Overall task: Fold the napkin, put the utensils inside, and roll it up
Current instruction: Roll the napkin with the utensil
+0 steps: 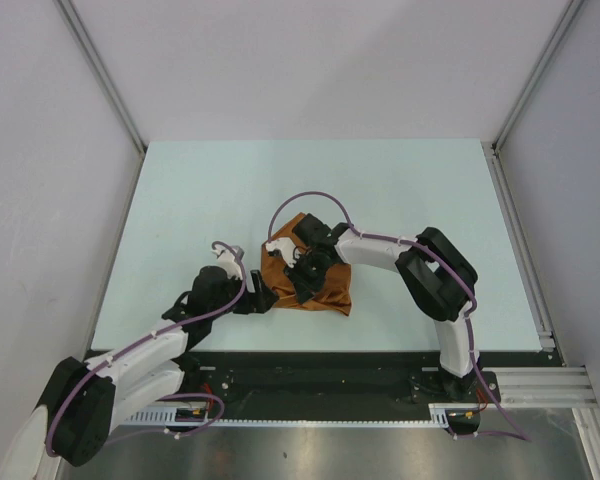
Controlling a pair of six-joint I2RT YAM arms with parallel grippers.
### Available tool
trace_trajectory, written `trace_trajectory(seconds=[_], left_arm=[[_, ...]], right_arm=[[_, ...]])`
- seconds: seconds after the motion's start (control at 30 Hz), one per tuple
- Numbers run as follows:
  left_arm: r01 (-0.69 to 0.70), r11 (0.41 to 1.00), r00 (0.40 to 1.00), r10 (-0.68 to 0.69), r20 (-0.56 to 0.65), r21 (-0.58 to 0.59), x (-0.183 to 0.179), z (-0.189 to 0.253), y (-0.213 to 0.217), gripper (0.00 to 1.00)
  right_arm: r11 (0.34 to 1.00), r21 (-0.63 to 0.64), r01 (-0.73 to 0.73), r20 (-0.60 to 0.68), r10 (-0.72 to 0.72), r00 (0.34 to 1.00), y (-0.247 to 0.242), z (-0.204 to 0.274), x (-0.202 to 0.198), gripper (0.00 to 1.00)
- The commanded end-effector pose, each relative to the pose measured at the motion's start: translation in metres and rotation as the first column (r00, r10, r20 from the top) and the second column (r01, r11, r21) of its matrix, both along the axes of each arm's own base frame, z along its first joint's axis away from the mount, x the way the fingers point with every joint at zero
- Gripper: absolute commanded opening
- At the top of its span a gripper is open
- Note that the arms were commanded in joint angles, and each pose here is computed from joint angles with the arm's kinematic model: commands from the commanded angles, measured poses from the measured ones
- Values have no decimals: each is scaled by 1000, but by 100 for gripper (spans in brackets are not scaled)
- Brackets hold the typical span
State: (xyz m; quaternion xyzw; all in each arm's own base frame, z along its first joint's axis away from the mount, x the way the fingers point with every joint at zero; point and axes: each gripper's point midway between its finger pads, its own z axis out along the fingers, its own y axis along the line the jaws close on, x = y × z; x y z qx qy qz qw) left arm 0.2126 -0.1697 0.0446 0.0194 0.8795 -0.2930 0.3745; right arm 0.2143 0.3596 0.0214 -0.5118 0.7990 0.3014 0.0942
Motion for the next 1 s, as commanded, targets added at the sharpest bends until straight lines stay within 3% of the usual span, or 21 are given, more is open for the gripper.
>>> trace_trajectory(seconds=[0.0, 0.6, 0.87, 0.97], left_arm=[[1, 1000, 999, 0, 39, -31, 11, 9, -8, 85], [-26, 1000, 999, 26, 46, -11, 31, 3, -6, 55], [-18, 1000, 1000, 18, 25, -9, 36, -2, -8, 29], [-10, 1000, 1000, 10, 23, 5, 38, -2, -8, 19]], right_arm=[[998, -52, -27, -89, 22, 996, -7, -21, -11, 9], [999, -42, -32, -224, 22, 974, -9, -26, -2, 7], [1000, -8, -18, -246, 15, 969, -9, -18, 2, 11], [1000, 26, 4, -236, 2, 972, -5, -9, 10, 17]])
